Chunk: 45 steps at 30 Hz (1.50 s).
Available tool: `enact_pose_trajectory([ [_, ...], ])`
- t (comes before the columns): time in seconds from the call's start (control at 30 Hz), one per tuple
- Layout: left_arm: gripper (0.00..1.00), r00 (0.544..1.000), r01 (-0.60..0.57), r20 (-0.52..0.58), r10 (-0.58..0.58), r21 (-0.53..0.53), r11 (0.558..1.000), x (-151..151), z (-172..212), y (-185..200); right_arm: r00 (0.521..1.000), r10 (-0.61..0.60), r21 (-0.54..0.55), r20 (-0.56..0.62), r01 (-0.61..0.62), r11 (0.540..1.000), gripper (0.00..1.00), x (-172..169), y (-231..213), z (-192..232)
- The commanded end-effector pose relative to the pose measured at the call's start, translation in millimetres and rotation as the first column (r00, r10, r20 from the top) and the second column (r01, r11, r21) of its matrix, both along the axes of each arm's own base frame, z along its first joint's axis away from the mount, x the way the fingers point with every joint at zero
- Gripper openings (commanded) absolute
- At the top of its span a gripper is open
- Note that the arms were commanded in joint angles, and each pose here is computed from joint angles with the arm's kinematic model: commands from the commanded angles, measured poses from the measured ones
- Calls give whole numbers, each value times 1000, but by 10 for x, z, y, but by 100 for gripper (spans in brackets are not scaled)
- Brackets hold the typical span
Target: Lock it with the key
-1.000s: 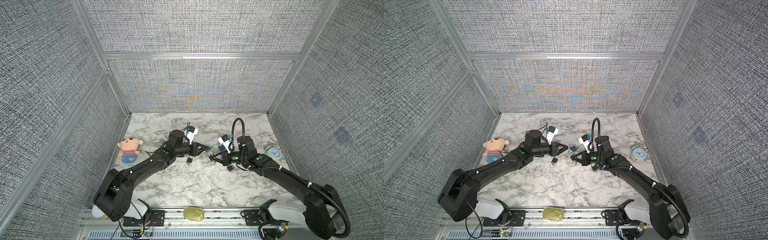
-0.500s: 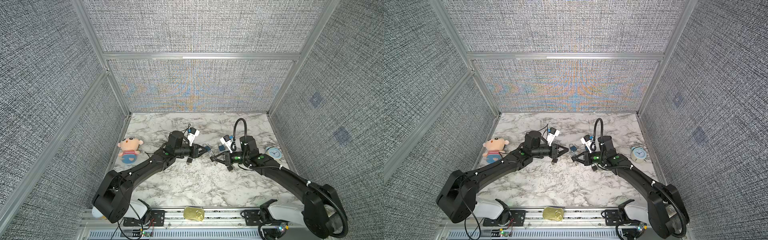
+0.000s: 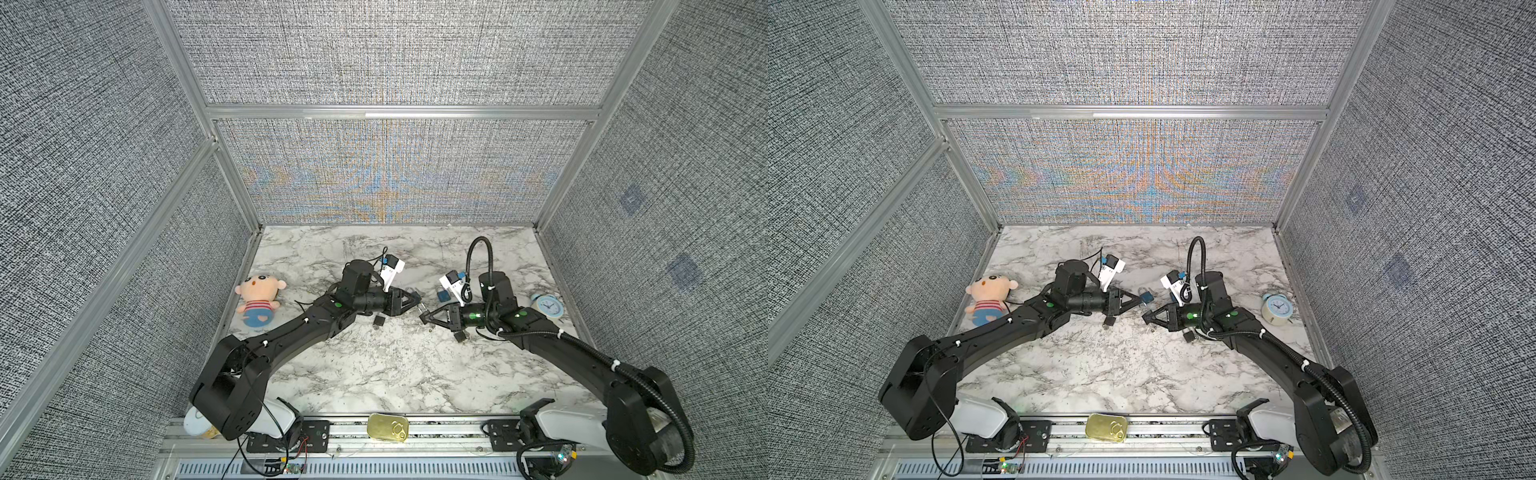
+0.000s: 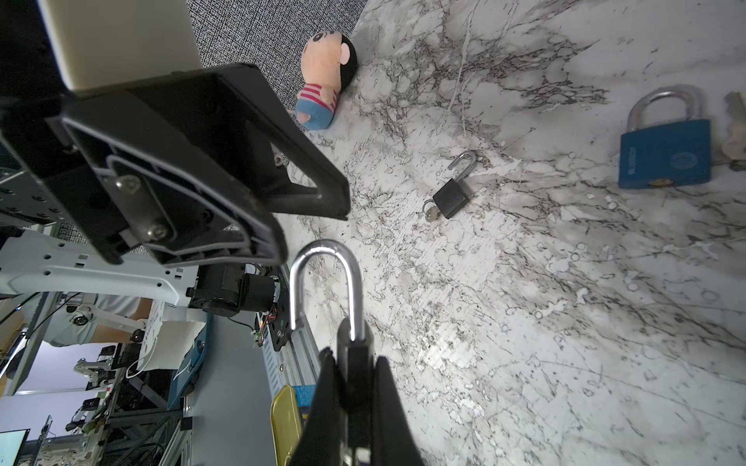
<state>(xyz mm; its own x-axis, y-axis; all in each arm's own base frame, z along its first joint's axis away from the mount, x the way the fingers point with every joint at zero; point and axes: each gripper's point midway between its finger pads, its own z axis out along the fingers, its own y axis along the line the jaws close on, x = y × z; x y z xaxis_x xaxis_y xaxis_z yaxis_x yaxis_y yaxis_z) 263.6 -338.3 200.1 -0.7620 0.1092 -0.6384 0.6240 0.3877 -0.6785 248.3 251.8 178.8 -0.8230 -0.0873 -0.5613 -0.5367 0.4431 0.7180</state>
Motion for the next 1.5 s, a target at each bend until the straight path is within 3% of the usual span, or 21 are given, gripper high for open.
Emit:
enact_pose_trajectory([
  [0.0, 33, 1000, 5, 20, -5, 4, 1000, 8, -5, -8, 1000, 18, 31, 17, -19, 999, 0, -3, 24, 107],
  [0.83, 32, 1000, -1, 23, 0, 5, 1000, 11, -32, 3, 999, 37, 74, -12, -36, 997, 0, -53, -43, 141],
  [1.47, 30, 983, 183, 49, -178, -133, 974, -244, 190, -121, 994, 97, 158, -41, -90, 983, 0, -163, -50, 183],
])
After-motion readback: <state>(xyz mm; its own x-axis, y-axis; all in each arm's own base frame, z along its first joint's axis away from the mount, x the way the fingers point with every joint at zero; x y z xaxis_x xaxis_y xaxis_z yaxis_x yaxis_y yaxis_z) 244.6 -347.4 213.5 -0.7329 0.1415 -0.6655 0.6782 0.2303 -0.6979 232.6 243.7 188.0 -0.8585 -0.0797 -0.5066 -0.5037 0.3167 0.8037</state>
